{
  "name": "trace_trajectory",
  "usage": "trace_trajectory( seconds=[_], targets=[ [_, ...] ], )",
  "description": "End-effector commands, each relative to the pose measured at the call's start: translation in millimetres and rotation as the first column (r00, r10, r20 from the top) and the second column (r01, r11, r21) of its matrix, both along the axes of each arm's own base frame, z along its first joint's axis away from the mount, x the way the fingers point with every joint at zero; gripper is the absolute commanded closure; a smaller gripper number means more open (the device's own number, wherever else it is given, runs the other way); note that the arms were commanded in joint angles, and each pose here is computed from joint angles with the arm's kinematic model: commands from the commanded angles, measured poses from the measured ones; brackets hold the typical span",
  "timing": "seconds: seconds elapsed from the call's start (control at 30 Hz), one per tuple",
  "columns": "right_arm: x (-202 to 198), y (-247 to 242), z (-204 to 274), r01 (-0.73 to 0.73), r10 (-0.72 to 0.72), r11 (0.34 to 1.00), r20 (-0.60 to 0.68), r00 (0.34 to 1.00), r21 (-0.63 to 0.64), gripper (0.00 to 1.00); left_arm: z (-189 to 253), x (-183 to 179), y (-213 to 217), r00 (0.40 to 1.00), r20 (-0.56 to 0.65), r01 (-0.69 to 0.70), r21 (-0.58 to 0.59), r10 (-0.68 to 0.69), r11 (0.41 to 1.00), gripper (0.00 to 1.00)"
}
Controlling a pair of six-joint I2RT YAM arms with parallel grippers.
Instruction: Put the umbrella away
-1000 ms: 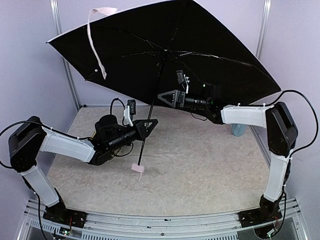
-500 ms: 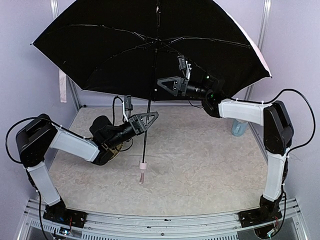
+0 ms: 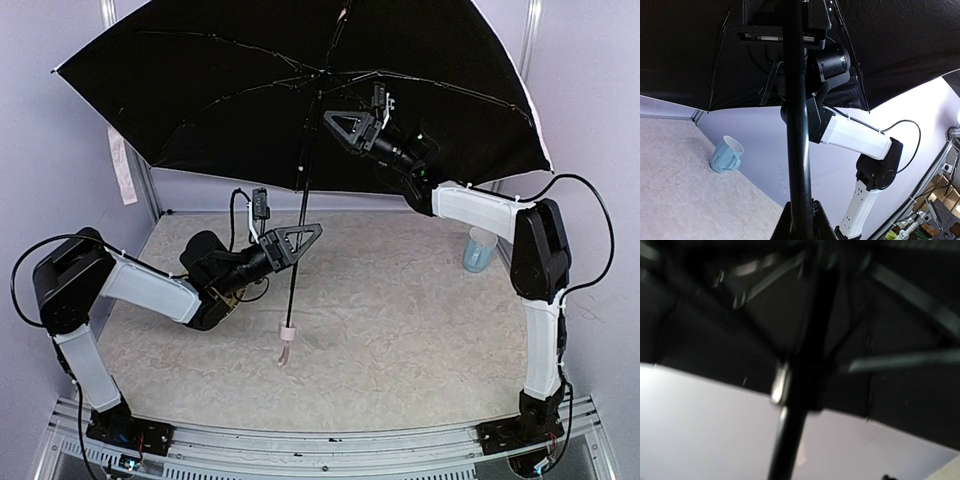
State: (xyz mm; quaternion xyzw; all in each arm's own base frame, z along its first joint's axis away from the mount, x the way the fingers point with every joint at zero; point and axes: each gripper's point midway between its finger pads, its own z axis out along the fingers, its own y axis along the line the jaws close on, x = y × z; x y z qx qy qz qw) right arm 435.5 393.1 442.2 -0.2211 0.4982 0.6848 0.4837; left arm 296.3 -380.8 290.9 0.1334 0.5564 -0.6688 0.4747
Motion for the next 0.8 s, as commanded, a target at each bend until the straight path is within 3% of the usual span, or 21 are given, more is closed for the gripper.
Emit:
trace_trajectory(
  seconds=[0.0,0.53,0.77],
  targets=[
    [17,-19,32,0.094,-0.087,0.984,-0.053,0.995,0.153,0.34,40,-14,0,0.989,0.147,0.034,-0.058,-0.026,0.998,1.00],
    [15,-14,54,0.129,-0.020,0.907,-0.264,0.964,0.402,0.34,35,-12,-11,0.991,0.101,0.094,-0.078,-0.086,0.993,1.00],
    [26,-11,40,0.219,-0.065,0.884,-0.356,0.932,0.412,0.48,29,-8,-13,0.994,0.082,0.074,-0.052,-0.069,0.996,1.00]
  ],
)
